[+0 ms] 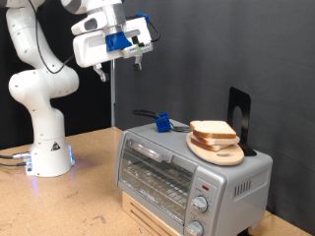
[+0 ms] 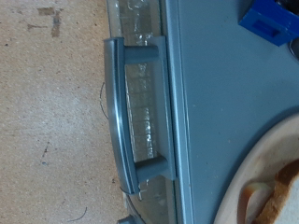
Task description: Make a piece of toast with the oven
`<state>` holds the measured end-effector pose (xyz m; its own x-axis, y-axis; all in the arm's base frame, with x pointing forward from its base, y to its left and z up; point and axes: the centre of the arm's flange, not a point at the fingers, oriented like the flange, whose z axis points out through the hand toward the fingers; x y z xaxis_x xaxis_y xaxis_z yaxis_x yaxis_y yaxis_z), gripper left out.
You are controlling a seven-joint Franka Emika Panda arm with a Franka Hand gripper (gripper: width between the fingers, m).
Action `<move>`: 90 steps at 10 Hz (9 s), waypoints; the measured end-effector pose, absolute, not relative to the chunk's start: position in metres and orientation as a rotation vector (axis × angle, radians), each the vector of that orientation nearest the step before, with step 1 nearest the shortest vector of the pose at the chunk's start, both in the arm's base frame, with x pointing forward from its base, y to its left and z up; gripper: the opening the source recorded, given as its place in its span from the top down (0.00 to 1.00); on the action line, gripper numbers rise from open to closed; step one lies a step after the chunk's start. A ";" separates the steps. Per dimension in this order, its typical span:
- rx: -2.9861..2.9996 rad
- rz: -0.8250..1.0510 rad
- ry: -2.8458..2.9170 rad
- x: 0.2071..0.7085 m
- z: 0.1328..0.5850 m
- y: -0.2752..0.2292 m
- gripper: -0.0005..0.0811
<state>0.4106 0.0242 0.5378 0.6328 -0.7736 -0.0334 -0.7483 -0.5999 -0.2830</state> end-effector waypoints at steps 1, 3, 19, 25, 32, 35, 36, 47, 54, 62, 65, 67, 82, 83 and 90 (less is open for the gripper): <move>-2.575 -0.138 1.253 0.419 0.530 0.023 0.00; -2.594 -0.097 1.286 0.441 0.509 0.021 0.00; -2.739 -0.060 1.224 0.449 0.386 0.031 0.00; -2.742 -0.174 1.298 0.447 0.355 0.014 0.00; -2.785 -0.273 1.422 0.450 0.330 -0.046 0.00; -2.720 -0.319 1.526 0.474 0.314 -0.065 0.00; -2.723 -0.317 1.531 0.481 0.311 -0.071 0.00; -2.844 -0.314 1.576 0.469 0.249 -0.116 0.00; -2.934 -0.196 1.581 0.457 0.216 -0.124 0.00; -2.794 -0.237 1.576 0.421 0.237 -0.134 0.00; -2.761 -0.203 1.542 0.417 0.263 -0.135 0.00; -2.704 -0.119 1.441 0.419 0.266 -0.129 0.00; -2.302 0.061 0.954 0.477 0.430 -0.032 0.00; -2.294 0.077 0.873 0.478 0.444 -0.020 0.00; -2.714 0.078 0.379 0.465 0.508 0.048 0.00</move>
<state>0.4651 0.0484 0.5085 0.9617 -0.2517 -0.1082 -0.2739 -0.8845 -0.3777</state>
